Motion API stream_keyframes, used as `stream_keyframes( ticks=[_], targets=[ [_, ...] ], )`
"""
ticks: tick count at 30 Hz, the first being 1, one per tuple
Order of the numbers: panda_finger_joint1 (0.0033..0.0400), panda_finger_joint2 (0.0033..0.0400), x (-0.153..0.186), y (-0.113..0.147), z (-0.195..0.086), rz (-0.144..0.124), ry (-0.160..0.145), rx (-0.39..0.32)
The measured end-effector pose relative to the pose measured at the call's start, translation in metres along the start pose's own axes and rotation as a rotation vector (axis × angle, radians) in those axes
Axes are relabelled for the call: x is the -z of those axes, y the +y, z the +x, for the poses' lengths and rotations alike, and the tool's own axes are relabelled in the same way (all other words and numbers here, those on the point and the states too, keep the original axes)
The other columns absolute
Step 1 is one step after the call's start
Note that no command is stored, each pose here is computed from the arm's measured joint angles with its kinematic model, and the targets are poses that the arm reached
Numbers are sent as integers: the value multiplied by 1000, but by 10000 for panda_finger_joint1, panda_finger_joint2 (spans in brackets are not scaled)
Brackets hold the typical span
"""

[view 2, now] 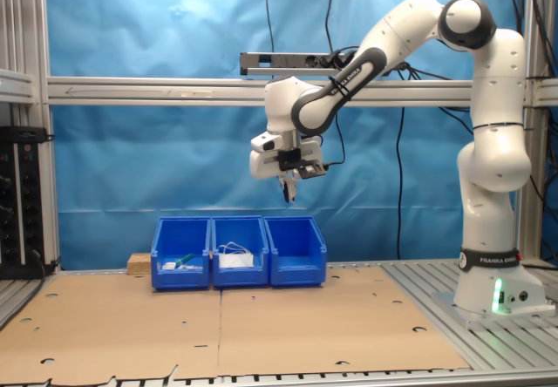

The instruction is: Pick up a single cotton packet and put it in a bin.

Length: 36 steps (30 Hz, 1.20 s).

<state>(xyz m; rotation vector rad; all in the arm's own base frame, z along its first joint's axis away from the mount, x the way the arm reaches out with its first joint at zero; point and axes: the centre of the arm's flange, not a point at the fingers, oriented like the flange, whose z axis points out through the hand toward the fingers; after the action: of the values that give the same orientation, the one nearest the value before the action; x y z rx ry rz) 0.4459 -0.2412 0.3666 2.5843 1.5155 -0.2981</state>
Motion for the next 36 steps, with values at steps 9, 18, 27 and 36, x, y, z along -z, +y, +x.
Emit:
stream_keyframes(
  ticks=[9, 18, 27, 36],
  targets=[
    [57, 57, -1, 0, -3, 2, 0, 15],
    [57, 57, -1, 0, -5, 2, 0, 27],
    [57, 57, -1, 0, -5, 3, 0, 41],
    [57, 57, -1, 0, -5, 3, 0, 46]
  ],
)
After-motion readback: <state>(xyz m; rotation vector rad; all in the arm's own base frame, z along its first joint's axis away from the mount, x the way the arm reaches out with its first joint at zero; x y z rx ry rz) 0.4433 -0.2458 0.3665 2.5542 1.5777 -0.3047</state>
